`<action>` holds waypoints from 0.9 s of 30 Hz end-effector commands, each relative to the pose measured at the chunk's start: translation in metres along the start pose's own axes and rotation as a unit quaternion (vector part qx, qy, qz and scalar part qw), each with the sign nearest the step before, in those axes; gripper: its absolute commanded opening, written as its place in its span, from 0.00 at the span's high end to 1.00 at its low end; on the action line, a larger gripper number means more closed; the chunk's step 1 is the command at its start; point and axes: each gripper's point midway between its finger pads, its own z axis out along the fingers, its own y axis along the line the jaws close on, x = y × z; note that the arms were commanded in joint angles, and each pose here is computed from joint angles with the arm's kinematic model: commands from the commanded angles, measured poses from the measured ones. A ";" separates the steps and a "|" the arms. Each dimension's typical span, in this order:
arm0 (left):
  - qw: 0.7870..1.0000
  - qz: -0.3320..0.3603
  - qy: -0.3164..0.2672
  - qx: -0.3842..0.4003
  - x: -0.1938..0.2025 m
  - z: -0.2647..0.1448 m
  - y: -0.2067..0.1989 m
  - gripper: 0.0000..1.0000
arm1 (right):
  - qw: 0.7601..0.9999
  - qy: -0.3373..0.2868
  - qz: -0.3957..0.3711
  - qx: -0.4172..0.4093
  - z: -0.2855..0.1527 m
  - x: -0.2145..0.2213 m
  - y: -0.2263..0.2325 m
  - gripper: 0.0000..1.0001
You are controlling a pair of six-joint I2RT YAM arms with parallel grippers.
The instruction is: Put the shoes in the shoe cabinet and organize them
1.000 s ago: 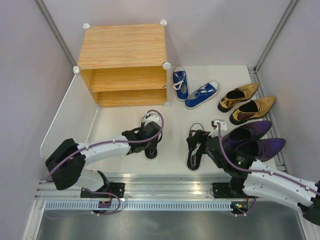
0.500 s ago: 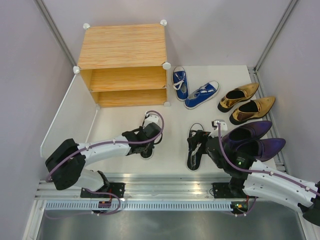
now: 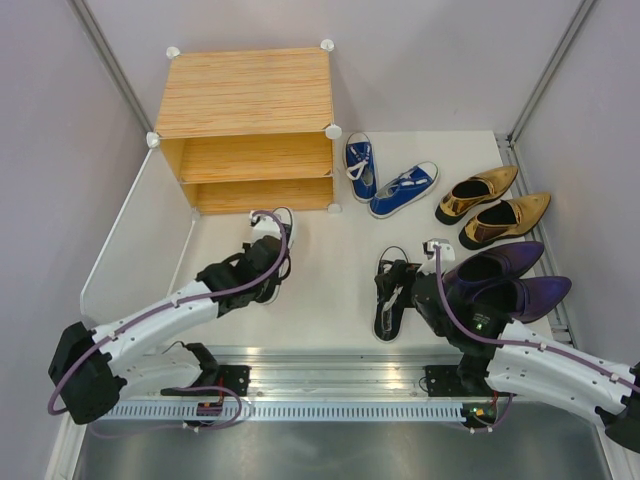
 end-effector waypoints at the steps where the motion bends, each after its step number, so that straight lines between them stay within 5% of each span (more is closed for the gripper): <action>1: 0.998 -0.018 -0.049 -0.033 -0.035 -0.010 0.025 0.98 | 1.000 -0.015 -0.001 0.002 0.003 -0.006 0.000 0.14; 27: 0.989 0.005 -0.100 -0.105 -0.123 -0.056 0.117 0.98 | 1.000 -0.011 -0.010 -0.008 0.020 -0.007 0.008 0.12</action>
